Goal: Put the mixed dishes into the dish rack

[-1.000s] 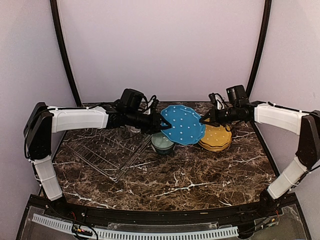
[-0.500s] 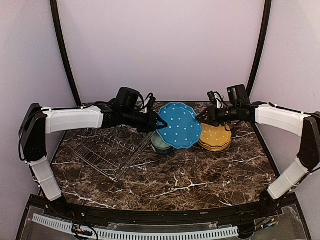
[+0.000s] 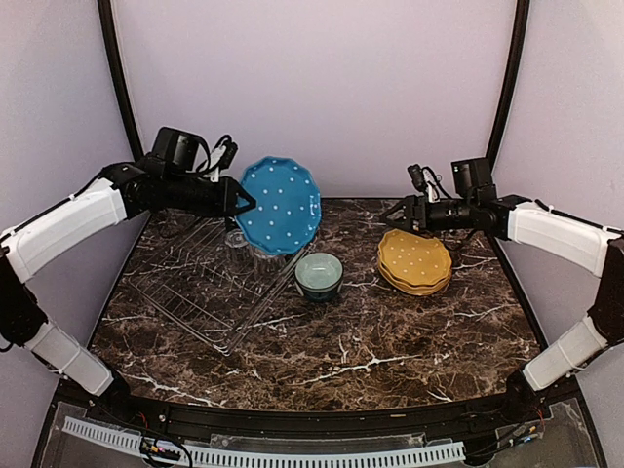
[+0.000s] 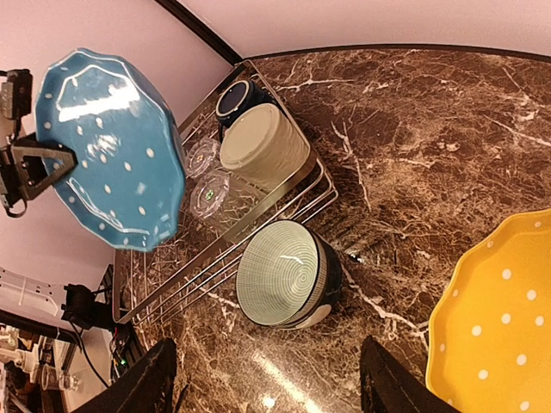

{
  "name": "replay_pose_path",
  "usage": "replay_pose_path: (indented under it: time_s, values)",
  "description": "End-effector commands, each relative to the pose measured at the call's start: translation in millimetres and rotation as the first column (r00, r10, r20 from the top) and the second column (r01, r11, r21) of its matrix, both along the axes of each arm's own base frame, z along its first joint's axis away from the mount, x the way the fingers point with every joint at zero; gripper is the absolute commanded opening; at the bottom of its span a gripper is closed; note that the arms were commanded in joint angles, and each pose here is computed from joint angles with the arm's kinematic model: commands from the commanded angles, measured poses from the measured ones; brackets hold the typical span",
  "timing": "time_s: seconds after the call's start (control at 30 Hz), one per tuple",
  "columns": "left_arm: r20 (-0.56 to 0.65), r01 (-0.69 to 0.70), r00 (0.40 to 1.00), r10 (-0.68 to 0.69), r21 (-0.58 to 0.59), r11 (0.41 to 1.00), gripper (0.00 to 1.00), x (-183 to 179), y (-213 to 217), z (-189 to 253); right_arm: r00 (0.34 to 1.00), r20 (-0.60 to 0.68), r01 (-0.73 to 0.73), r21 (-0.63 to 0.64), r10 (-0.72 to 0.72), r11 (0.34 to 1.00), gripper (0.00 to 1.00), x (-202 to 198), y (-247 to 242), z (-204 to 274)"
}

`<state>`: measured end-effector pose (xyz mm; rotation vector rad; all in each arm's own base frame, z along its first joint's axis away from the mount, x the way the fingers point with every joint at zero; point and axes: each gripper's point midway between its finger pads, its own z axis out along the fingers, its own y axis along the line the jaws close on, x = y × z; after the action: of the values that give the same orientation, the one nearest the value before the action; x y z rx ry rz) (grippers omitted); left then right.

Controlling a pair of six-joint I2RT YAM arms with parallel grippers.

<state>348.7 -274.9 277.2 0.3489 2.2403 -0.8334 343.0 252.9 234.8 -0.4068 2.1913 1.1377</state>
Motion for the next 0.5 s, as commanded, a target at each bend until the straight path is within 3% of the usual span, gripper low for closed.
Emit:
replay_pose_path:
  time_s: [0.0,0.13,0.27,0.47]
  values:
    - [0.297,-0.116,0.954,0.05,0.208,0.971,0.01,-3.5,66.1,75.1,0.999,0.04,-0.019,0.001,0.019,1.0,0.7,-0.1,3.0,0.9]
    - [0.375,-0.263,0.919,0.118,0.364,0.893,0.01,-1.3,123.5,88.1,0.999,0.026,-0.031,0.008,0.031,0.999,0.69,2.2,6.1,-8.8]
    - [0.445,-0.399,0.88,0.163,0.512,0.761,0.01,0.0,175.6,92.3,0.999,0.003,-0.047,0.019,0.047,0.999,0.68,3.9,10.2,-18.5]
    - [0.47,-0.47,0.864,0.182,0.62,0.628,0.01,-0.5,218.2,84.0,0.998,-0.014,-0.06,0.02,0.06,0.998,0.67,4.7,12.6,-28.1]
